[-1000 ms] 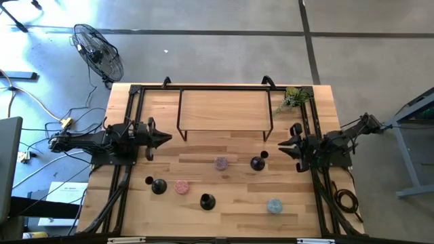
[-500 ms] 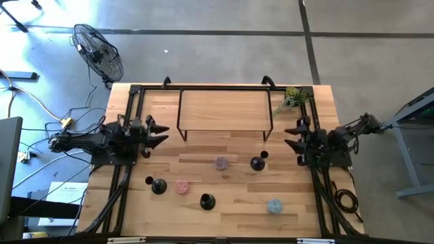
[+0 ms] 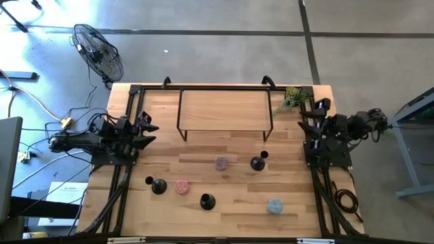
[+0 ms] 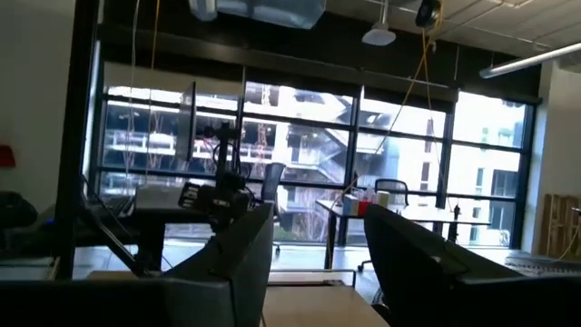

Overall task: Pick & Place candle stick holders
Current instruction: Put the top black candle holder on the shelf

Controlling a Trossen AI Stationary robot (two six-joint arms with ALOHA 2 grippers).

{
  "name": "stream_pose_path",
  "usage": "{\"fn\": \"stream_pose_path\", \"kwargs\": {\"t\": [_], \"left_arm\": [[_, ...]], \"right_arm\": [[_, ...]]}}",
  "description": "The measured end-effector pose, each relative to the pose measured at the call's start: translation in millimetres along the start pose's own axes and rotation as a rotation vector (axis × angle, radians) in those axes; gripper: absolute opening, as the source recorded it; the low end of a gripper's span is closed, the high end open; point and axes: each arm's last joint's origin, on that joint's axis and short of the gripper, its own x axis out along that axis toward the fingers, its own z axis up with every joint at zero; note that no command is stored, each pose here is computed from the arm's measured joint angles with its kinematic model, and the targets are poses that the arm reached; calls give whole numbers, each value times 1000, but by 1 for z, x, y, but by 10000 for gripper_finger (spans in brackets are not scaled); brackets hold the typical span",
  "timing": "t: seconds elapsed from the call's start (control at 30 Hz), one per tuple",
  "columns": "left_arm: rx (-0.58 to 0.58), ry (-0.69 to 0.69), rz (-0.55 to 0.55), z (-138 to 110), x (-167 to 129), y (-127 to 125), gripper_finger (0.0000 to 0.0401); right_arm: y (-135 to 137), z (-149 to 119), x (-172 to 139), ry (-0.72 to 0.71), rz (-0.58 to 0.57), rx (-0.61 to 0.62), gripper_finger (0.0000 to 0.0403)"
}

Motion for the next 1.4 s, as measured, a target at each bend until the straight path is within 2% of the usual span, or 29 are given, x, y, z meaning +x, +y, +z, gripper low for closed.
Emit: {"fn": "stream_pose_path", "kwargs": {"t": [0.17, 0.3, 0.5, 0.67, 0.8, 0.97, 1.2, 1.4], "left_arm": [[-1, -22, -3, 5, 0, -1, 179], [-6, -32, -4, 7, 0, -1, 179], [-67, -22, -49, 6, 0, -2, 179], [-115, -2, -121, 6, 0, -4, 179], [-118, 21, -152, 4, 0, -5, 179], [-102, 25, -229, 5, 0, -8, 179], [-32, 22, -234, 5, 0, -8, 179], [-43, 23, -233, 5, 0, -8, 179]], "right_arm": [[2, 34, 19, 94, 35, -31, 171], [11, 55, 42, 226, 66, -18, 167], [35, 66, 80, 511, 93, -14, 167], [57, 62, 108, 763, 51, 22, 167], [72, 51, 124, 948, -33, 62, 167], [87, 34, 134, 1143, -203, 217, 167], [98, 10, 142, 1306, -410, 414, 167], [101, -3, 144, 1422, -545, 566, 167]]}}
